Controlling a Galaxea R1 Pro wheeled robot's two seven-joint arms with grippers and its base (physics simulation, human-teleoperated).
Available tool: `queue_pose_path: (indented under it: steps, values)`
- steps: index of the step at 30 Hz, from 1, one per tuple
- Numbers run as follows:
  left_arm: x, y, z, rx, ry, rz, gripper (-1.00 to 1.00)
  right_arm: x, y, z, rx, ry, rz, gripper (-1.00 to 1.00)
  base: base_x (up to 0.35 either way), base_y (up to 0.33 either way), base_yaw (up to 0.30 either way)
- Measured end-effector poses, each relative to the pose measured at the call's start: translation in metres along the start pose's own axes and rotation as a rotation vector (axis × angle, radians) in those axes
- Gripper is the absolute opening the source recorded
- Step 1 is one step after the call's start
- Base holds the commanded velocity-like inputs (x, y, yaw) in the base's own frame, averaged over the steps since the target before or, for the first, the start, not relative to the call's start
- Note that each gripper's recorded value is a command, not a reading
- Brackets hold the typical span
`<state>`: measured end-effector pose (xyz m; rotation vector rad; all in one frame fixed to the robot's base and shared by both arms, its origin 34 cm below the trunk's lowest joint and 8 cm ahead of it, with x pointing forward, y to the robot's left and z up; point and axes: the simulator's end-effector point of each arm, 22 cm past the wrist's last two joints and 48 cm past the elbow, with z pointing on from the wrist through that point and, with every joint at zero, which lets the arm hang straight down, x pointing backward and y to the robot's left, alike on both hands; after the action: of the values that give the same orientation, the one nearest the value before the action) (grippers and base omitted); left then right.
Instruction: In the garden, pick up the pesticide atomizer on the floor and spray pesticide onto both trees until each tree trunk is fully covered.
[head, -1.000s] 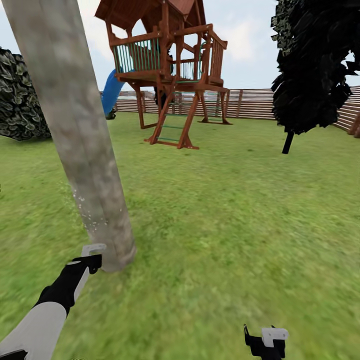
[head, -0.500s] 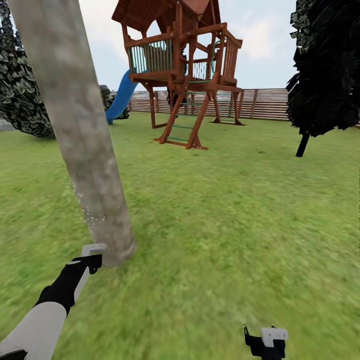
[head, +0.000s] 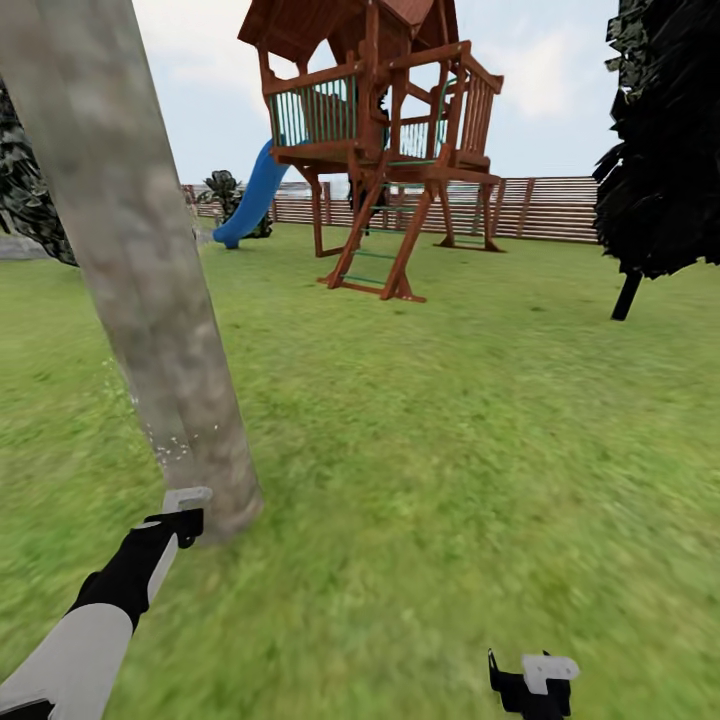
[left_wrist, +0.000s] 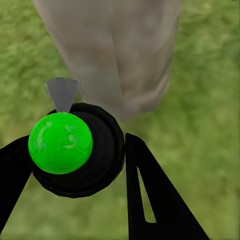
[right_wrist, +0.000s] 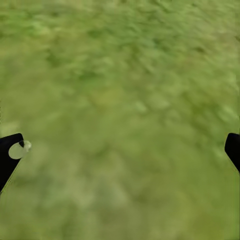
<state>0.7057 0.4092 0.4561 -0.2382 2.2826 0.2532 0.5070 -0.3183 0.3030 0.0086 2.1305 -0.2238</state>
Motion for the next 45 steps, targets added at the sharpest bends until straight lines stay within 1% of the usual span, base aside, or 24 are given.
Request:
queue_pose_path:
  steps: [3,8,17,20,26,28,29,30,32,33,34,35,36,37,38,39,40,42,43,44,45]
  values:
    - [0.000,0.000,0.000,0.000,0.000,0.000,-1.00,0.000,0.000,0.000,0.000,0.000,0.000,1.00,0.192,-0.217,0.267]
    - [0.000,0.000,0.000,-0.001,0.000,-0.001,-1.00,0.000,0.000,0.000,0.000,0.000,0.000,1.00,0.036,-0.263,0.063]
    - [0.000,-0.001,0.000,0.000,-0.002,0.000,-1.00,0.000,0.000,0.000,0.000,0.000,0.000,1.00,0.000,-0.270,0.265]
    - [-0.001,0.001,0.000,0.001,-0.006,-0.003,-1.00,0.000,0.000,0.000,0.000,0.000,0.000,1.00,0.000,-0.059,0.259]
    - [-0.011,-0.005,-0.001,0.013,-0.006,-0.009,-1.00,0.000,-0.002,0.000,0.003,0.000,-0.001,1.00,0.000,-0.002,0.029]
    - [-0.034,-0.016,-0.003,0.061,0.002,-0.007,-1.00,0.000,-0.002,0.000,0.004,0.000,-0.002,1.00,0.000,0.000,0.000]
    - [-0.052,-0.018,-0.005,0.113,0.004,0.005,-1.00,0.000,-0.002,0.000,0.004,0.000,-0.002,1.00,0.000,0.000,0.000]
    - [-0.067,0.002,-0.005,0.117,-0.007,0.015,-1.00,0.000,-0.003,0.000,0.004,0.000,-0.002,1.00,0.000,0.000,0.000]
    - [-0.085,0.074,-0.008,0.048,-0.023,0.037,-1.00,0.000,-0.002,0.000,0.003,0.000,-0.002,1.00,0.000,0.000,0.000]
    - [-0.088,0.084,-0.009,0.049,-0.026,0.038,-1.00,0.000,-0.002,0.000,0.004,0.000,-0.002,1.00,0.000,0.000,0.000]
    - [-0.090,0.082,-0.010,0.066,-0.028,0.040,-1.00,0.000,-0.003,0.000,0.004,0.000,-0.002,1.00,0.000,0.000,0.000]
    - [-0.096,0.068,-0.012,0.093,-0.040,0.057,-1.00,0.000,-0.003,0.000,0.004,0.000,-0.002,1.00,0.000,0.000,0.000]
    - [-0.106,0.046,-0.017,0.123,-0.040,0.076,-1.00,0.000,-0.003,0.000,0.004,0.000,-0.002,1.00,0.000,0.000,0.000]
    - [-0.113,0.040,-0.021,0.128,-0.032,0.083,-1.00,0.000,-0.003,0.000,0.004,0.000,-0.002,1.00,0.000,0.000,0.000]
    - [-0.120,0.038,-0.025,0.126,-0.028,0.085,-1.00,0.000,-0.003,0.000,0.004,0.000,-0.002,1.00,0.000,0.000,0.000]
    - [-0.131,0.044,-0.029,0.115,-0.033,0.089,-1.00,0.000,-0.003,0.000,0.004,-0.001,-0.002,1.00,0.000,0.000,0.000]
    - [-0.136,0.057,-0.030,0.094,-0.034,0.095,-1.00,0.000,-0.002,0.000,0.004,0.000,-0.002,1.00,0.000,0.000,0.000]
    - [-0.148,0.081,-0.033,0.061,-0.044,0.093,-1.00,0.000,-0.003,0.000,0.004,0.000,-0.002,1.00,0.000,0.000,0.000]
    - [-0.154,0.087,-0.035,0.055,-0.051,0.089,-1.00,0.000,-0.003,0.000,0.004,0.000,-0.002,1.00,0.000,0.000,0.000]
    - [-0.160,0.087,-0.036,0.056,-0.058,0.085,-1.00,0.000,-0.003,0.000,0.004,0.000,-0.002,1.00,0.000,0.000,0.000]
    - [-0.158,0.080,-0.036,0.067,-0.044,0.078,-1.00,0.000,-0.003,0.000,0.004,0.000,-0.002,1.00,0.000,0.000,0.000]
